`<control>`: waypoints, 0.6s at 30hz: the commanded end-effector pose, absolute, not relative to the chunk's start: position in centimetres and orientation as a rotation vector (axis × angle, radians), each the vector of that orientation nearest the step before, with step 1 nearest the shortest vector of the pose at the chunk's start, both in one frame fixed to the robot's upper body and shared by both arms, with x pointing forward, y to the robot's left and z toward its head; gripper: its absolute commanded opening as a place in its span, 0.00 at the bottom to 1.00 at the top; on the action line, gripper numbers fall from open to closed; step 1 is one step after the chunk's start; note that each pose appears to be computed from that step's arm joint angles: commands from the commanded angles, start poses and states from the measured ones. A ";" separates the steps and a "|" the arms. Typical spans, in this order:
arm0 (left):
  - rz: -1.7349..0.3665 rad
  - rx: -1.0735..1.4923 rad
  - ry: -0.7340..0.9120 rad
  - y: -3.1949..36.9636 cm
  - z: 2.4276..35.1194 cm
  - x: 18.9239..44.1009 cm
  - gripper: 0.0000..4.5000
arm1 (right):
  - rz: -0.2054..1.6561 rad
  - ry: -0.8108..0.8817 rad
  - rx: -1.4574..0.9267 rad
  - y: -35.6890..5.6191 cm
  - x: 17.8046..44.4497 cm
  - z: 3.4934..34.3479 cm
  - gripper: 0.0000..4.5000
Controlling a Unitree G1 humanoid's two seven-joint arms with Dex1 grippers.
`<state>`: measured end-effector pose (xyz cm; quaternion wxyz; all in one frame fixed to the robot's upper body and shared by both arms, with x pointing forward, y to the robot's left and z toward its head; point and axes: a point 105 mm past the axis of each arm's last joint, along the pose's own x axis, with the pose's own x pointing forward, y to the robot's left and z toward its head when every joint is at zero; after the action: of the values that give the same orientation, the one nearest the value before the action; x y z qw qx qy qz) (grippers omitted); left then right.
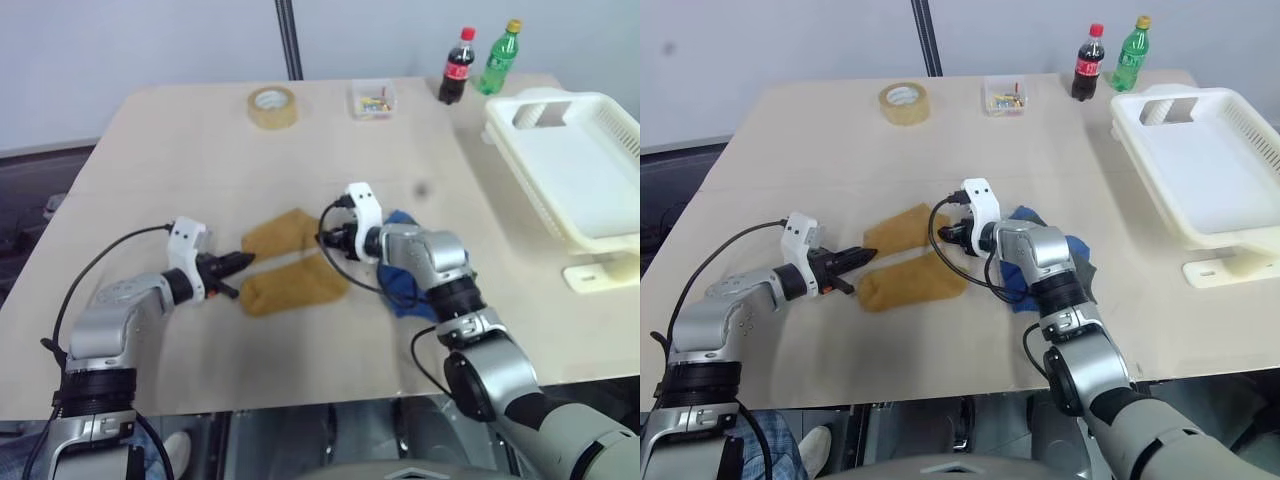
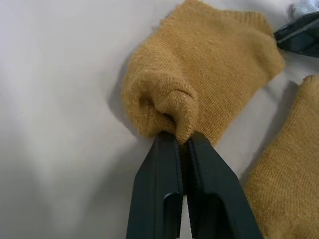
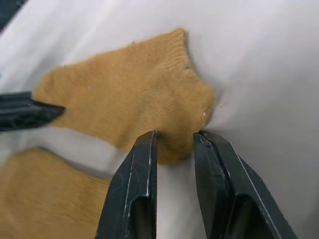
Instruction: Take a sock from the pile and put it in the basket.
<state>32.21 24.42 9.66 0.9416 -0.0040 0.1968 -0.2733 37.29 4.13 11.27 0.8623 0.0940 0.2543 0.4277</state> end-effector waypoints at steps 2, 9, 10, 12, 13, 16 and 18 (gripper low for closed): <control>-0.587 -0.036 0.481 23.6 7.6 31.3 0.00 | 0.929 0.507 0.216 5.1 37.2 12.4 0.14; -0.594 -0.024 0.477 23.7 7.5 30.9 0.00 | 0.911 0.492 0.202 4.8 37.6 12.5 0.01; -0.599 -0.017 0.462 23.6 7.6 31.0 0.00 | 0.908 0.488 0.193 4.7 37.6 12.5 0.01; -0.634 -0.007 0.384 23.2 8.7 31.0 0.00 | 0.906 0.459 0.163 4.2 37.7 13.0 0.01; -0.654 -0.005 0.345 22.9 9.3 30.9 0.00 | 0.909 0.446 0.152 4.0 37.6 13.3 0.01; -0.736 -0.009 0.248 22.1 11.2 29.7 0.00 | 0.934 0.407 0.134 3.1 37.0 14.8 0.01; -0.808 -0.017 0.181 21.2 12.8 27.9 0.00 | 0.964 0.379 0.116 2.1 35.8 16.1 0.01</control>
<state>29.13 22.20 9.63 0.9239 -0.0187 0.1489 -0.3519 37.07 2.14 13.37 0.8738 0.0601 0.2199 0.4296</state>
